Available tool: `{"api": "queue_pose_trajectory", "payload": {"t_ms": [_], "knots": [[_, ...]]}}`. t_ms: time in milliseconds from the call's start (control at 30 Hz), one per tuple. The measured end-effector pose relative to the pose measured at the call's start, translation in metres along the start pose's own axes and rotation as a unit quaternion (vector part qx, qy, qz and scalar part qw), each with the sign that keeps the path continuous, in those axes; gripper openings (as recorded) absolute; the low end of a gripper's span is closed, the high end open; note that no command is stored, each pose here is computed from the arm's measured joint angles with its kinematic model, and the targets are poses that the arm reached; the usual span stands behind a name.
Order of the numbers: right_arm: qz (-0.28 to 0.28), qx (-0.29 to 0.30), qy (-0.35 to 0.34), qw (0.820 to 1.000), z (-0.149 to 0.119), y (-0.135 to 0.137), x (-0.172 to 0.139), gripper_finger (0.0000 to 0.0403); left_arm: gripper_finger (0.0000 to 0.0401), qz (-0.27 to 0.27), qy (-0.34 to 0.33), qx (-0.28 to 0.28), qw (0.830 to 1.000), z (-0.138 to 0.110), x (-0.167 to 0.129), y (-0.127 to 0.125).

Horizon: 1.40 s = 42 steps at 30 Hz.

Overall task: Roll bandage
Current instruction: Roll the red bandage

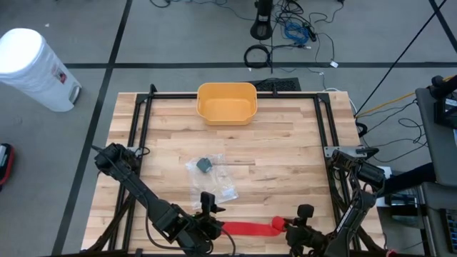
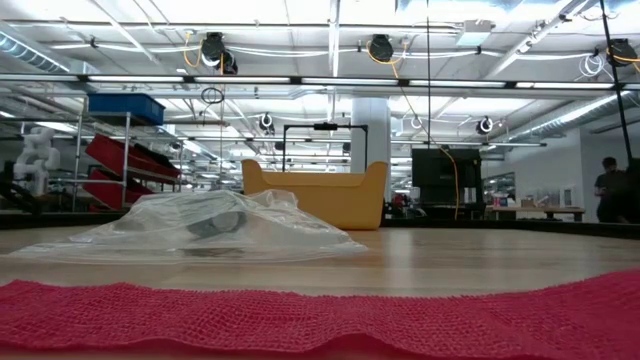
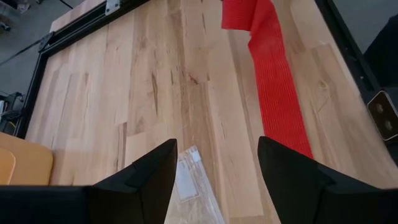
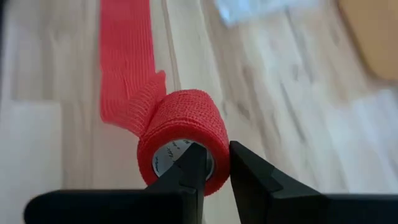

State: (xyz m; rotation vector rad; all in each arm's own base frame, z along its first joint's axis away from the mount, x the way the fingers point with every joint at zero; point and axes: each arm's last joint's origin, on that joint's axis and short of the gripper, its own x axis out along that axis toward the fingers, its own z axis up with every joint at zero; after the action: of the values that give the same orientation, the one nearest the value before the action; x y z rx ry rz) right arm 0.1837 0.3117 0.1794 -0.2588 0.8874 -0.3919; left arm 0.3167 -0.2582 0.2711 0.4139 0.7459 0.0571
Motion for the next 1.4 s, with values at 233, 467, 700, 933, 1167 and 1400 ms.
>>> {"api": "queue_pose_trajectory", "payload": {"t_ms": [233, 467, 700, 933, 1167, 1400], "knots": [[-0.015, -0.02, -0.1, 0.995, 0.025, 0.0, -0.016, 0.0053, 0.0231, 0.0, -0.01, 0.018, 1.0, 0.0, -0.004, -0.005], [-0.061, -0.073, -0.207, 0.974, 0.059, -0.004, -0.034, 0.0053, 0.0231, 0.055, -0.095, 0.044, 0.993, 0.015, -0.032, -0.004], [-0.147, -0.14, -0.277, 0.939, 0.093, -0.017, -0.047, 0.0053, 0.0231, 0.09, -0.185, 0.076, 0.976, 0.033, -0.068, -0.006], [-0.204, -0.164, -0.279, 0.924, 0.13, -0.033, -0.052, 0.0054, 0.0231, 0.119, -0.198, 0.141, 0.963, 0.037, -0.076, -0.009], [-0.231, -0.202, -0.255, 0.917, 0.164, -0.053, -0.06, 0.0054, 0.0231, 0.155, -0.254, 0.166, 0.94, 0.055, -0.097, 0.0], [-0.231, -0.228, -0.247, 0.913, 0.182, -0.071, -0.082, 0.0054, 0.0231, 0.166, -0.307, 0.183, 0.919, 0.064, -0.131, 0.018]]}}
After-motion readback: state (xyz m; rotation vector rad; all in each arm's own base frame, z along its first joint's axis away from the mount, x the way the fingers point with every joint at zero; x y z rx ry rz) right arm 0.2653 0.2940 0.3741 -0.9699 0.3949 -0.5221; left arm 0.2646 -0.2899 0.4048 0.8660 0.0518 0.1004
